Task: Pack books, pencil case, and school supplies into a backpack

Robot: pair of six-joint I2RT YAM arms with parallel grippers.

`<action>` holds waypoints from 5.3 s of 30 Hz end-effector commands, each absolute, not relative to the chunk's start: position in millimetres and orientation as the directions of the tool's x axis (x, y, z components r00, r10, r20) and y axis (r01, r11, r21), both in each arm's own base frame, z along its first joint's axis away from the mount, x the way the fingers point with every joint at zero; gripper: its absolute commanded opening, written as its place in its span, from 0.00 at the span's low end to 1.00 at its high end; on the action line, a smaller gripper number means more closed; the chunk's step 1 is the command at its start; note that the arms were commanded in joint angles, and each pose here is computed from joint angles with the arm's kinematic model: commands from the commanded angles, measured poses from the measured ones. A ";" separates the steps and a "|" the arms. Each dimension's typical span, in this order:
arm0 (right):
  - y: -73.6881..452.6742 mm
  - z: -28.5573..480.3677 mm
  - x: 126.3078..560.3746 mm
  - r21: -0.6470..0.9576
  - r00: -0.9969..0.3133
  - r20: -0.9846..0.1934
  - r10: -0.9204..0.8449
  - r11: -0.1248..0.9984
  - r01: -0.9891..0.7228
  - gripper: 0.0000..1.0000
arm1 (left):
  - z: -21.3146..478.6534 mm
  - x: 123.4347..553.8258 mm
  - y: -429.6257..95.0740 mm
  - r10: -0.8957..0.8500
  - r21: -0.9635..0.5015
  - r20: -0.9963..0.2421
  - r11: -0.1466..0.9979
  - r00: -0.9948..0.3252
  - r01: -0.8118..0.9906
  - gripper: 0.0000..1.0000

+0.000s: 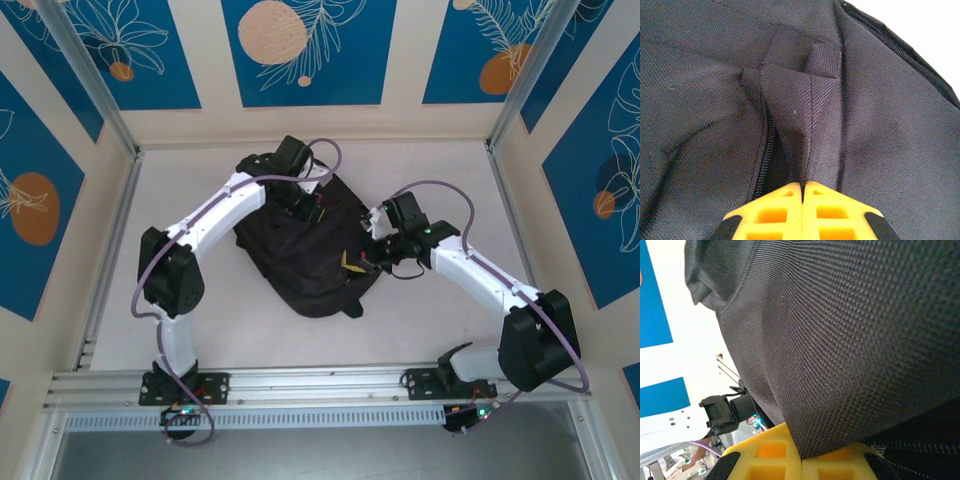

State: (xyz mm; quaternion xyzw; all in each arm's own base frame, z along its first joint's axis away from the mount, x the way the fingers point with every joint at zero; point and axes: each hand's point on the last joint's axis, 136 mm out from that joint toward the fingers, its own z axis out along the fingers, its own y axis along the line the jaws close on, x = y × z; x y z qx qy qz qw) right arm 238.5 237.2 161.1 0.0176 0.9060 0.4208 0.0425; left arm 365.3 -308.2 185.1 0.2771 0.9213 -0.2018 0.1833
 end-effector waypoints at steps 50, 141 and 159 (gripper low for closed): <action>244.6 104.8 90.6 0.279 -0.191 -0.534 -0.824 0.041 -0.959 0.10 | 199.5 250.0 -235.8 -0.120 -0.561 -0.232 0.827 -0.965 0.032 0.60; 299.1 161.4 134.9 0.024 0.136 -0.626 -0.768 -0.193 -0.981 0.07 | 101.9 141.3 -165.8 -0.150 -0.374 0.112 0.910 -0.982 -0.181 0.16; 321.5 134.5 157.6 0.074 0.063 -0.553 -0.831 -0.124 -0.990 0.07 | 102.2 141.6 -179.9 0.006 -0.393 0.042 0.919 -0.999 -0.011 0.08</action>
